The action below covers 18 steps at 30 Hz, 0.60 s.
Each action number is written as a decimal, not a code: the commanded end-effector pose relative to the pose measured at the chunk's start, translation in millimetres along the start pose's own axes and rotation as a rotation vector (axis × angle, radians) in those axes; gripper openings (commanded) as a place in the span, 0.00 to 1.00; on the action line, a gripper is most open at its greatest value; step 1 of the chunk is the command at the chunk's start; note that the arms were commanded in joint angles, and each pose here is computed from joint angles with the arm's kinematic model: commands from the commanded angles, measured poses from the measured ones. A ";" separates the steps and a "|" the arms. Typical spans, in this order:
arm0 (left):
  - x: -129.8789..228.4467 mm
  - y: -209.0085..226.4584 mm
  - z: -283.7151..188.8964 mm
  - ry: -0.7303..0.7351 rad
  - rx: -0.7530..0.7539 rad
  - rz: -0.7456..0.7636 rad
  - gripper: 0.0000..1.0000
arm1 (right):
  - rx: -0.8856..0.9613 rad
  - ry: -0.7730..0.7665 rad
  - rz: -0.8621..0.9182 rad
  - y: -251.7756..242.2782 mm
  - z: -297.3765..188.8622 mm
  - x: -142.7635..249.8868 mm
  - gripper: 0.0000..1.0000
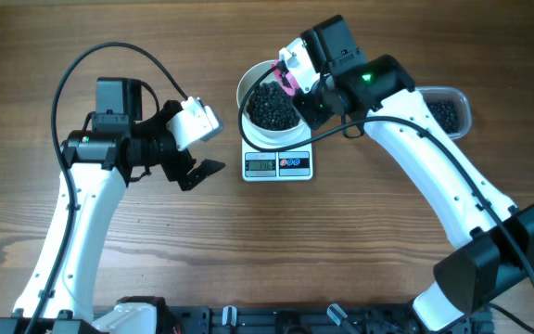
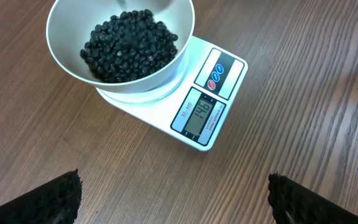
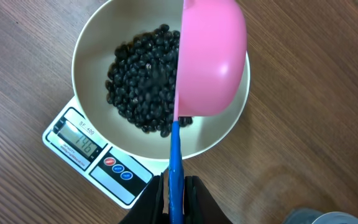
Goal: Scoop item into bowl and weigh 150g on scale
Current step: 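Move the scoop over the white bowl and tip beans in, then bring the scoop back right and dip it into the bean tub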
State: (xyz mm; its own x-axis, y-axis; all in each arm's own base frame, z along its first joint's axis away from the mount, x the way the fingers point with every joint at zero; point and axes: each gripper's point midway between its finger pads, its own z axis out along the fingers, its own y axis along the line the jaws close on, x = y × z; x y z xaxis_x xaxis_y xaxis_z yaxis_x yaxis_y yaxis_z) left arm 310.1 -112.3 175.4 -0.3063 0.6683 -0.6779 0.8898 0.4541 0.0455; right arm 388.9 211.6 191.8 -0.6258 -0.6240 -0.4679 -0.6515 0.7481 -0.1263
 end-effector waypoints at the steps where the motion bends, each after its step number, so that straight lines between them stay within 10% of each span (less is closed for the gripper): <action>1: 2.1 0.4 1.1 0.001 0.005 0.012 1.00 | -0.034 -0.053 -0.002 3.1 -12.6 -11.7 0.04; 18: 2.1 0.4 1.1 0.001 0.005 0.012 1.00 | -0.525 -0.181 0.345 -28.5 -46.4 4.6 0.04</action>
State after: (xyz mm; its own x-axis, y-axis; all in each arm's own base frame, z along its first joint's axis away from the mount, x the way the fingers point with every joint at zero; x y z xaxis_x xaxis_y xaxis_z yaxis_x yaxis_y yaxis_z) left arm 310.1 -112.3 175.2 -0.3066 0.6683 -0.6778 0.8898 0.4541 0.0452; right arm 388.0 170.8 208.2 -0.7963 -0.3311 -0.5062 -0.5574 0.7268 0.4014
